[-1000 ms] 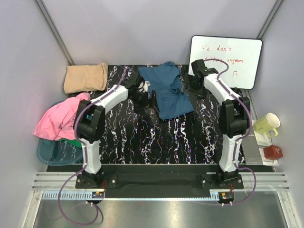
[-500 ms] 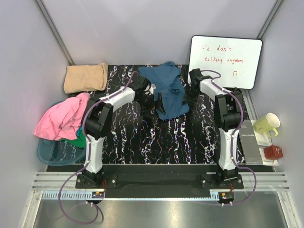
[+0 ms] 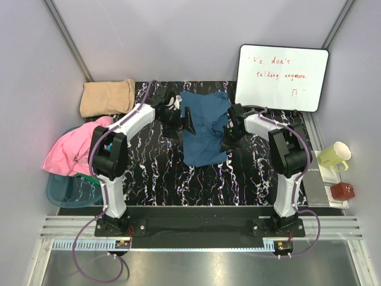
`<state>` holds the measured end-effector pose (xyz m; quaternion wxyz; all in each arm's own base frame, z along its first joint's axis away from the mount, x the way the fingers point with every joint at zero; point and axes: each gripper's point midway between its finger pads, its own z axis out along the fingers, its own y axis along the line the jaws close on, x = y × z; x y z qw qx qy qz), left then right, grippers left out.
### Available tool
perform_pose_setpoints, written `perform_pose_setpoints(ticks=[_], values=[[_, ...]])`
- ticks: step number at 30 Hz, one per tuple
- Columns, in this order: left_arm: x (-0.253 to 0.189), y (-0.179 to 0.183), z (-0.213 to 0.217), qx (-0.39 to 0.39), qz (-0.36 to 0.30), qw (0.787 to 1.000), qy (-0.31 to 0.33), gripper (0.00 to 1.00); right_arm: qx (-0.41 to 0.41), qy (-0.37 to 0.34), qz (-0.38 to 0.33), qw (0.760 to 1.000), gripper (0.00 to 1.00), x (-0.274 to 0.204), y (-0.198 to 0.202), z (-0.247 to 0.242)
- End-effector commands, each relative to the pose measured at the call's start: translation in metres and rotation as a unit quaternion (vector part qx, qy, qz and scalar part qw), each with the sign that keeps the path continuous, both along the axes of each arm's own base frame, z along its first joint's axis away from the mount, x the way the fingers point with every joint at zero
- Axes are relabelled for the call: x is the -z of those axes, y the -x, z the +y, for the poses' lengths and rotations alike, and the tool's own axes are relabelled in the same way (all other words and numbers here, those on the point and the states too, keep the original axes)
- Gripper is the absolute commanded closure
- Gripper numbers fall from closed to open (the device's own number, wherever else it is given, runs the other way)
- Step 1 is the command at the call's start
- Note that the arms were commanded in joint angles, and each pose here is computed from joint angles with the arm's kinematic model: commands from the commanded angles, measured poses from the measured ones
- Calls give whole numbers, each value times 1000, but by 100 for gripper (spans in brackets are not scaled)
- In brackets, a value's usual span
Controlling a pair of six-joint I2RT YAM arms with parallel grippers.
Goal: Fold and stack the t-shirts
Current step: Fold the folded rectangular tshirt in 1/3 of the way
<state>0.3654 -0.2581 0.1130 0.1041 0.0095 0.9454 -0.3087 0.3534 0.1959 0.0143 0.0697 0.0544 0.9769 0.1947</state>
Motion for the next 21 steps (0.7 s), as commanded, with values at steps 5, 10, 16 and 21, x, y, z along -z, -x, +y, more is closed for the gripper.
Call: perform_pose_setpoints(ticks=[5,10,16,21], values=[[-14,18,14,9,-21,1000,-20,1,-51,32,58,996,66,2,86,15],[-12,43,24,12,-14,1000,-25,1,-29,44,21,998,27,-27,88,3],[13,84,43,-2,4,999,-32,1,-2,28,-30,999,15,-61,96,-5],[40,115,41,-28,40,999,7,1,14,1,-17,1000,17,-40,118,-5]])
